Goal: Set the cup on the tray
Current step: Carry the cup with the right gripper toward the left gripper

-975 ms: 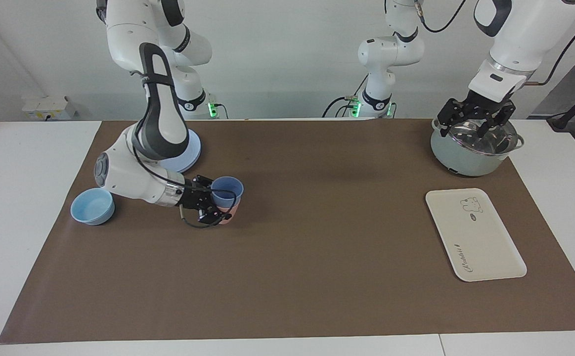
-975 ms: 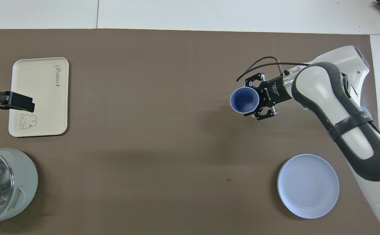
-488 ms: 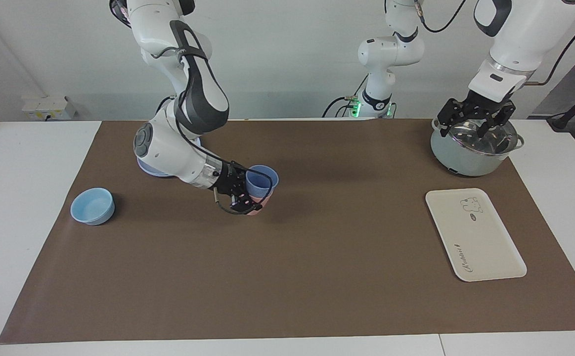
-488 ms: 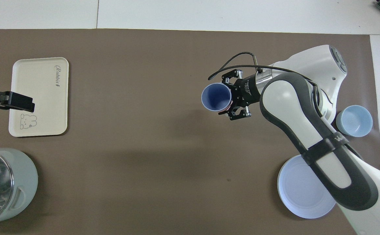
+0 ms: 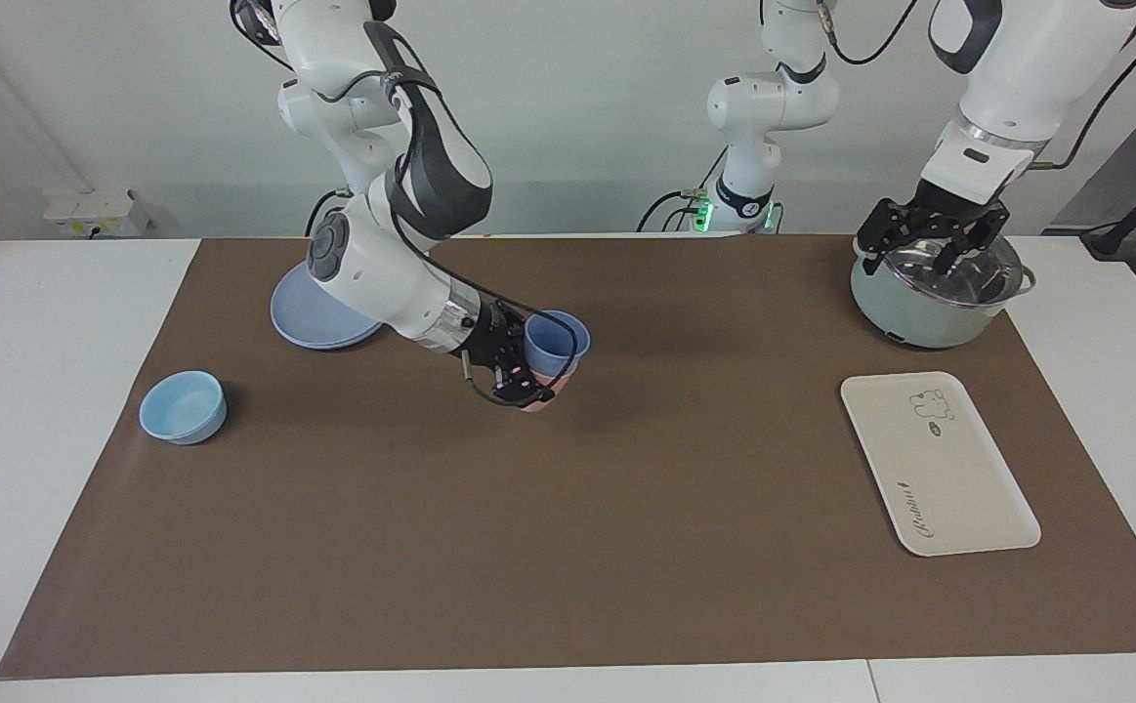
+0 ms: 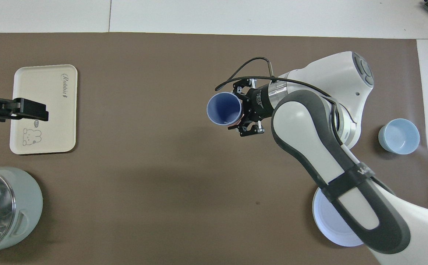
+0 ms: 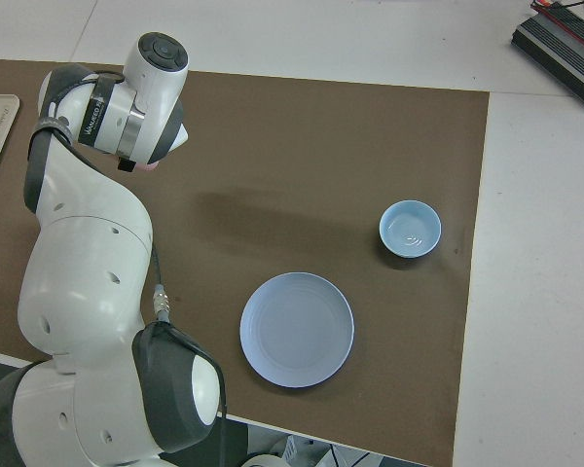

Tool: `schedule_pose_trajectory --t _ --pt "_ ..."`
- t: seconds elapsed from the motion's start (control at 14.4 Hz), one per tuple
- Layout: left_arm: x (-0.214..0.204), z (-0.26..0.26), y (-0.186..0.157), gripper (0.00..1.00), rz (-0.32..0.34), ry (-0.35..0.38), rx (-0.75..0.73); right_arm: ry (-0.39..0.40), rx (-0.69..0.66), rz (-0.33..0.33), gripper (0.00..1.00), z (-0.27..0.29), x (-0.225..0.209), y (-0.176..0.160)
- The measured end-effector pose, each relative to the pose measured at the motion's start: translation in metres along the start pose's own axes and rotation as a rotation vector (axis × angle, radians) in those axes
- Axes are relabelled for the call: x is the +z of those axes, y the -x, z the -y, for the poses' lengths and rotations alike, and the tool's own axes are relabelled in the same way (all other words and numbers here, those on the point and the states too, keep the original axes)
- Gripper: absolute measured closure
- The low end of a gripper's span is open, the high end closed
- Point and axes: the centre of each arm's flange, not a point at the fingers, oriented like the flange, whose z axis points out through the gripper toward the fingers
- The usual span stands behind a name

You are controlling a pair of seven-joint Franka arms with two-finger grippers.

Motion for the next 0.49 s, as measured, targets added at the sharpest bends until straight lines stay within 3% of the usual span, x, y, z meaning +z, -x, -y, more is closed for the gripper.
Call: schedule_pose_trajectory --t 0.28,0.49 --pt "0.035 -0.126 0.032 0.01 -0.102 0.164 -0.183 -0.04 0.015 -0.002 0.18 -0.003 0.012 0.024" --pt "0.046 -0.18 0.054 0.06 -0.142 0.291 -0.269 -0.044 0.018 -0.003 0.18 -0.002 0.011 0.023"
